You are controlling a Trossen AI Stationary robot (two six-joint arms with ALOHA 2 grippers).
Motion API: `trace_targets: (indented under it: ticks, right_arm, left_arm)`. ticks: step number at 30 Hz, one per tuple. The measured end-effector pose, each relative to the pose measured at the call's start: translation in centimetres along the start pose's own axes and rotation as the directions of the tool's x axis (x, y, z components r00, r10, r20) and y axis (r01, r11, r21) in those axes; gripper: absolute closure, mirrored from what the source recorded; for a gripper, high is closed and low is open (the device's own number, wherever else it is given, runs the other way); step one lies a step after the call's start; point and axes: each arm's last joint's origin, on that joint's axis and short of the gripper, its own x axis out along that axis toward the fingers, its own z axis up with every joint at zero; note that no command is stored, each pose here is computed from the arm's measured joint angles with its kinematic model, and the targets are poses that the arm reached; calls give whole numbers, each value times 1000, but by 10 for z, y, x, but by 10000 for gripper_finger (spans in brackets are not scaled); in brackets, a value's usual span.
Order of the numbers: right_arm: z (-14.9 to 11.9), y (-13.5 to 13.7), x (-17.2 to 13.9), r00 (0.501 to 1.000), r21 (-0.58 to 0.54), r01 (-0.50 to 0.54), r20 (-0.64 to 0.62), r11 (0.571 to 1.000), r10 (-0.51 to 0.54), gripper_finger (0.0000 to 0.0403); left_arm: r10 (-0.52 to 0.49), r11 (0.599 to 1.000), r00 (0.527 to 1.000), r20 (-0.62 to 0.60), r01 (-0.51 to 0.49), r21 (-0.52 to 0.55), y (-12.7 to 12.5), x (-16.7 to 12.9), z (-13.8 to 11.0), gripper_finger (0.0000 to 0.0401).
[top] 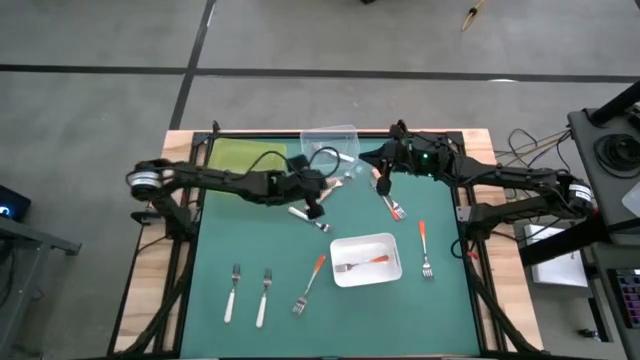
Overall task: Sort silverware by color (type)
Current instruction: Put the light orange into the yellow bin
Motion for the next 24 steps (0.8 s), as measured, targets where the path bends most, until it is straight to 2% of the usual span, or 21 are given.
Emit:
trace_targets:
  ticks: [6, 10, 12, 18, 21, 24]
  right_arm:
    - [1, 1, 1, 999, 111, -51, 24, 993, 49, 394]
    - [-4, 1, 13, 998, 194, -51, 46, 980, 43, 394]
    - [-7, 1, 22, 996, 240, -56, 79, 969, 38, 394]
    - [-20, 2, 60, 970, 340, -105, 243, 935, 20, 394]
    - [-27, 2, 74, 942, 375, -138, 335, 917, 5, 394]
    - [-35, 2, 83, 919, 399, -168, 394, 901, -4, 394]
  left_arm:
    - [201, 978, 978, 63, -196, -70, 16, -61, -6, 360]
    - [376, 921, 914, 153, -351, -166, 17, -90, -16, 360]
    - [436, 889, 876, 206, -385, -247, 16, -97, -22, 360]
    - [503, 838, 786, 360, -342, -425, 9, -100, -36, 360]
    - [516, 829, 756, 404, -320, -459, 6, -99, -41, 360]
    - [514, 828, 746, 423, -303, -471, 3, -99, -42, 360]
